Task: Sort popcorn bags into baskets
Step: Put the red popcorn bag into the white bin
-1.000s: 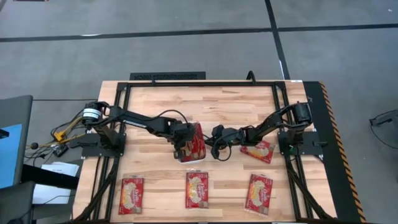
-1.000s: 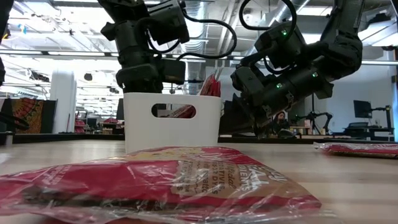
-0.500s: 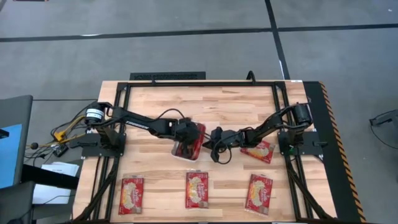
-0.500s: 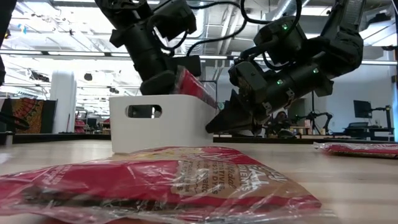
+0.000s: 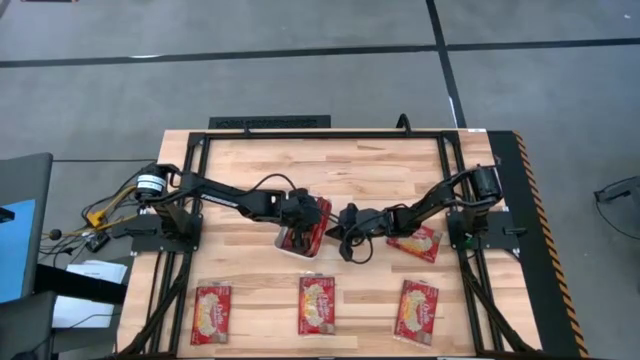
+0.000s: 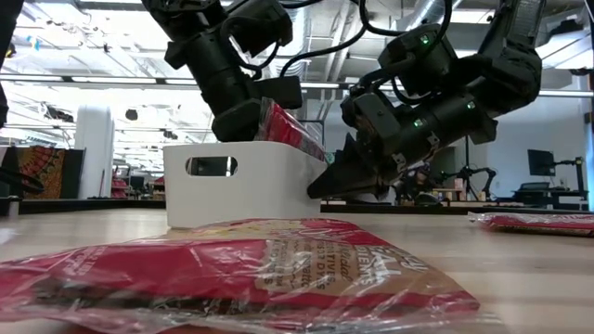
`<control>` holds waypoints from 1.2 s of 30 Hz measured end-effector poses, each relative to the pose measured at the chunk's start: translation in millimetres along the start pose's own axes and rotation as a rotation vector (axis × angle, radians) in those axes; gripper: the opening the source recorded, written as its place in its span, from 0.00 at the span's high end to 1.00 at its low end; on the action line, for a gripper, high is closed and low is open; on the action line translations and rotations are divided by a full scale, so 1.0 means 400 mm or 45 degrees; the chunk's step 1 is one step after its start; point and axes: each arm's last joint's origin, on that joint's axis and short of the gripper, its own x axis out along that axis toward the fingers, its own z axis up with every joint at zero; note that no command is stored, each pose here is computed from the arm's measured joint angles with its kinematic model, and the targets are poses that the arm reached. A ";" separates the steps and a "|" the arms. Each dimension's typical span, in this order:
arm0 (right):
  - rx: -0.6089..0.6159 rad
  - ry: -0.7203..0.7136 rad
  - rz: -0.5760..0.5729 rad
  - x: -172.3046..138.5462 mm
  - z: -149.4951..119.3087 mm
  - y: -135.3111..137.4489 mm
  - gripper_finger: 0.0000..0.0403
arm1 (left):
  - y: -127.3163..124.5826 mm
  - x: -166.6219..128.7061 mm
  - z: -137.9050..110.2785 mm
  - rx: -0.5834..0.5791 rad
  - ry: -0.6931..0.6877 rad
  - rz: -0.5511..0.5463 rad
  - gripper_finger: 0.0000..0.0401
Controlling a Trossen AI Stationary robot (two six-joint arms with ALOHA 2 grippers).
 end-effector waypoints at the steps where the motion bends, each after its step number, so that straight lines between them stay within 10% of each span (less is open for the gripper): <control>1: -0.006 -0.009 -0.004 -0.005 0.005 0.001 0.97 | 0.000 -0.001 0.001 -0.005 -0.002 -0.002 1.00; 12: -0.066 -0.166 -0.119 -0.112 0.076 0.014 0.97 | -0.003 -0.003 0.007 -0.081 -0.022 -0.025 1.00; 36: -0.169 -0.284 -0.115 -0.088 0.064 0.038 0.97 | -0.002 -0.003 0.010 -0.063 -0.040 -0.013 1.00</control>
